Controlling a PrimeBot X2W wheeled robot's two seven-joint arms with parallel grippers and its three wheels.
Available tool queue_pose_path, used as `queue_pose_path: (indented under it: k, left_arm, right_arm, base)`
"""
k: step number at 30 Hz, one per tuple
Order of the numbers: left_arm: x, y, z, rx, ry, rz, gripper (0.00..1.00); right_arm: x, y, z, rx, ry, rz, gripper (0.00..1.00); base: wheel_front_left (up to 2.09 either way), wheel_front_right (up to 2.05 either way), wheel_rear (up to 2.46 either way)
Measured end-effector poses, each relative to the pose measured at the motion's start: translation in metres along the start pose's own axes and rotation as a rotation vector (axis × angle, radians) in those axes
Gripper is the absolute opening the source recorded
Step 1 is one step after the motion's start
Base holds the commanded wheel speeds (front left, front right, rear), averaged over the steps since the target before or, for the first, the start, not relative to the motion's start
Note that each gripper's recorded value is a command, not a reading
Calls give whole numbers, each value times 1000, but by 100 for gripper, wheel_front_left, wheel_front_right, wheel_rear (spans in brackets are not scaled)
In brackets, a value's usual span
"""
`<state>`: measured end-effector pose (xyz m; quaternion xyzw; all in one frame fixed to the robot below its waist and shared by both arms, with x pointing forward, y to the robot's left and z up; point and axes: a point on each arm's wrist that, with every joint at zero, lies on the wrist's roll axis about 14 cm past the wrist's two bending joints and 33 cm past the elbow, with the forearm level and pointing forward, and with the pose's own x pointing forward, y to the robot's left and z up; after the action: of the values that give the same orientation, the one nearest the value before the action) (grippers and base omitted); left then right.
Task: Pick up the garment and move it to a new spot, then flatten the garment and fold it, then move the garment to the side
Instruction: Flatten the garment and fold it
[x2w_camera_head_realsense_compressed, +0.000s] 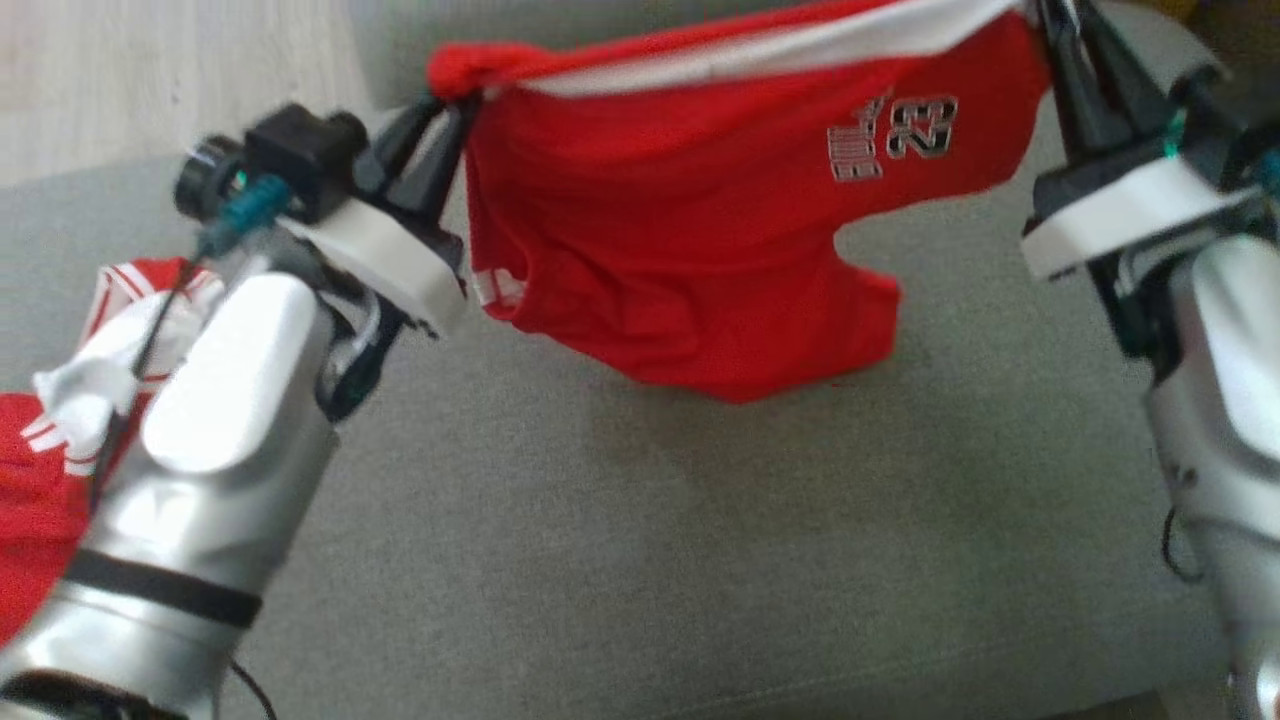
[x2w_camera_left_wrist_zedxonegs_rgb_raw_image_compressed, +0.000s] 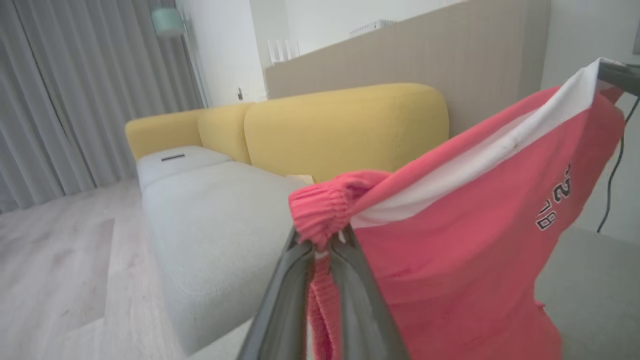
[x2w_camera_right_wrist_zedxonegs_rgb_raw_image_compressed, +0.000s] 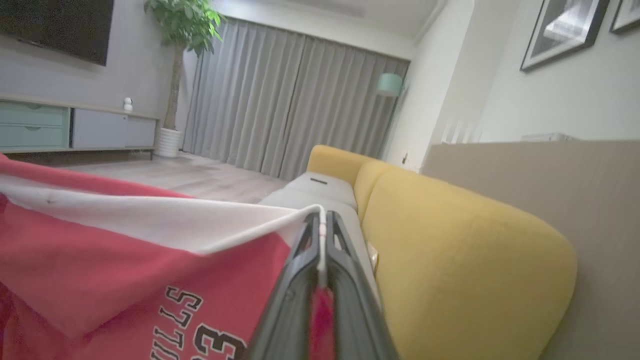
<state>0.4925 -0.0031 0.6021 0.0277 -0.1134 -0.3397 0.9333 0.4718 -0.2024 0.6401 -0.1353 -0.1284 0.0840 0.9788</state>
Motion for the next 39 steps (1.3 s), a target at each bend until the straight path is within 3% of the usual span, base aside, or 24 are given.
queue_pose_path:
  k: [5,8,11,18,27,33,39]
  left_arm:
    - [8,19,63,75,-125,30,0]
    - [7,19,88,73,-181,36,0]
    - [0,15,83,70,-166,32,0]
    - [-38,-2,25,19,-6,8,0]
    - [-31,15,32,35,8,14,0]
    - [20,47,25,100,43,-4,0]
    - [78,113,29,174,-9,79,0]
  right_arm:
    - [13,-11,57,-52,-133,-1,0]
    - [12,-11,68,-62,-156,2,0]
    - [4,-5,59,-47,-132,17,0]
    - [-32,10,12,-7,0,41,0]
    - [-23,-3,11,-49,47,35,0]
    - [40,-19,10,-114,56,45,0]
    - [120,-30,11,-212,-4,53,0]
  base:
    - [0,0,0]
    - [0,0,0]
    - [0,0,0]
    - [0,0,0]
    - [0,0,0]
    - [0,0,0]
    - [0,0,0]
